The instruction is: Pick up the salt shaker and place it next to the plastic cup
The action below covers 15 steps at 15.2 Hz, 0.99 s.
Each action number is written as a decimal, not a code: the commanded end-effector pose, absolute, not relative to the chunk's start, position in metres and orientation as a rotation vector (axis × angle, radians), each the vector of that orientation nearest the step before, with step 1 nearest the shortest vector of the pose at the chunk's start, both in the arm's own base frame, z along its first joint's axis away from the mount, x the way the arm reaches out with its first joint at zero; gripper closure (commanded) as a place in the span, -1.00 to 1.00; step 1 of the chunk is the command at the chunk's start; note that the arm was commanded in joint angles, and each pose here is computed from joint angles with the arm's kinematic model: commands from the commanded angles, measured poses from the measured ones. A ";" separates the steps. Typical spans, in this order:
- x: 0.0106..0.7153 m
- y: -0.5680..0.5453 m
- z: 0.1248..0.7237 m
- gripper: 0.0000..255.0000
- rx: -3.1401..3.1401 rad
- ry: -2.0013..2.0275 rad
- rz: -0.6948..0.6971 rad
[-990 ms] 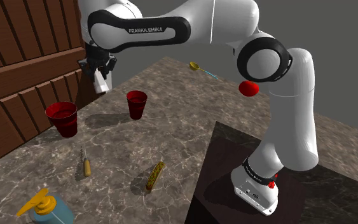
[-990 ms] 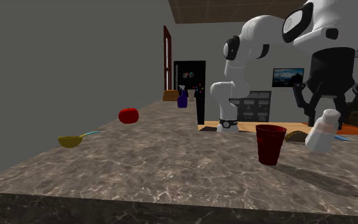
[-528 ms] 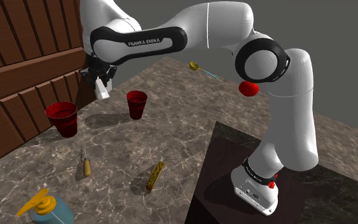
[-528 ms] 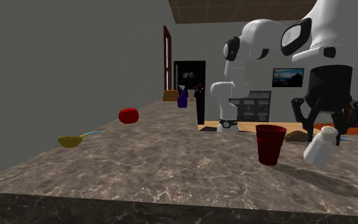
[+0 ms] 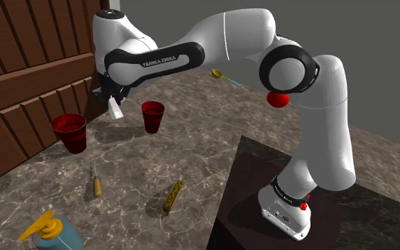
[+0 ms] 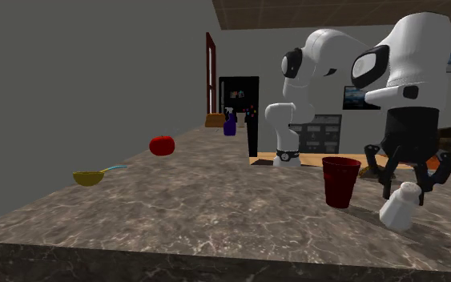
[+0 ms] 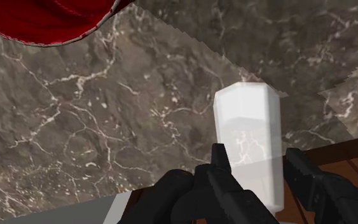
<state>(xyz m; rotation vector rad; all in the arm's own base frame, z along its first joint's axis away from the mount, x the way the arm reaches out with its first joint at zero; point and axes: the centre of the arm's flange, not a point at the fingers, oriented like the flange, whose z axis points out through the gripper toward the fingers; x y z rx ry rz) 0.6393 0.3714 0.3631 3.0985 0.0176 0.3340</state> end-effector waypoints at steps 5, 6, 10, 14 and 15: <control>0.640 0.372 0.347 1.00 3.099 0.018 0.335; 0.640 0.372 0.347 1.00 3.099 0.018 0.335; 0.640 0.372 0.347 1.00 3.099 0.018 0.335; 0.640 0.372 0.348 -1.00 3.099 0.018 0.335; 0.640 0.372 0.348 -1.00 3.099 0.018 0.335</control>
